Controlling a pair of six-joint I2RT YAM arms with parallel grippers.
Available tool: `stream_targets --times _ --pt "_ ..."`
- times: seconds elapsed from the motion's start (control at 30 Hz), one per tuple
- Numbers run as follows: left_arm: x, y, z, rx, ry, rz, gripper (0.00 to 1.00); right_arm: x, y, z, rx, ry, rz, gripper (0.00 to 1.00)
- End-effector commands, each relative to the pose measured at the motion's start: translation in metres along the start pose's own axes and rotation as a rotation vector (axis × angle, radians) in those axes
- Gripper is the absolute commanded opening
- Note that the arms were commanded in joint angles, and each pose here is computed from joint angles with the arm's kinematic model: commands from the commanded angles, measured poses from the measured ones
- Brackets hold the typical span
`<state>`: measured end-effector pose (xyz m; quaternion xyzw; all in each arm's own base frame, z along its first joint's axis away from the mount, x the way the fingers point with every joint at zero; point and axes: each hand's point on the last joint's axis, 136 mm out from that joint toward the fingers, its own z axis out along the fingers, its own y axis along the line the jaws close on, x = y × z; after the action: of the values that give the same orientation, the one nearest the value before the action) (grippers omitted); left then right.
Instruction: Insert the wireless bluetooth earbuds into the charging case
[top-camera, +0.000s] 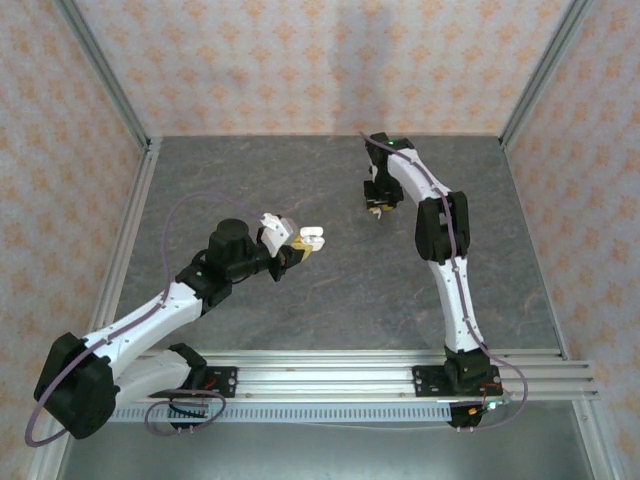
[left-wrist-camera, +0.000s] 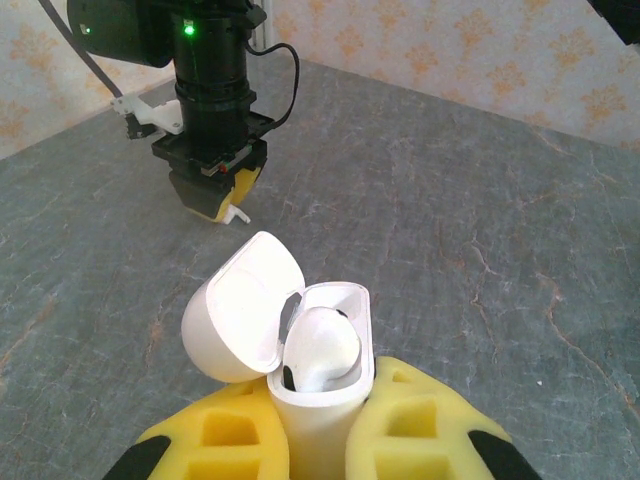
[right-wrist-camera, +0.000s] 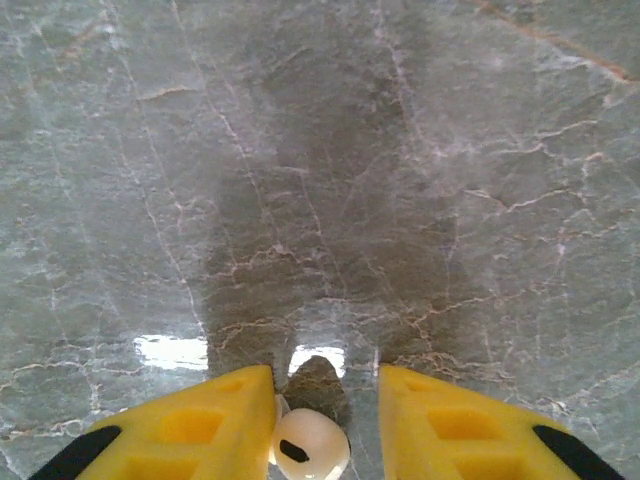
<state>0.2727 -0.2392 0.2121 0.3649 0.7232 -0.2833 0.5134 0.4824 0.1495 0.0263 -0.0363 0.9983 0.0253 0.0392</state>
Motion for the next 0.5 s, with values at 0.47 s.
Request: stream_targets --times 0.47 --pt "-0.031 -0.006 -0.010 0.014 -0.075 0.008 0.00 0.050 0.003 -0.004 -0.069 0.081 0.134 0.20"
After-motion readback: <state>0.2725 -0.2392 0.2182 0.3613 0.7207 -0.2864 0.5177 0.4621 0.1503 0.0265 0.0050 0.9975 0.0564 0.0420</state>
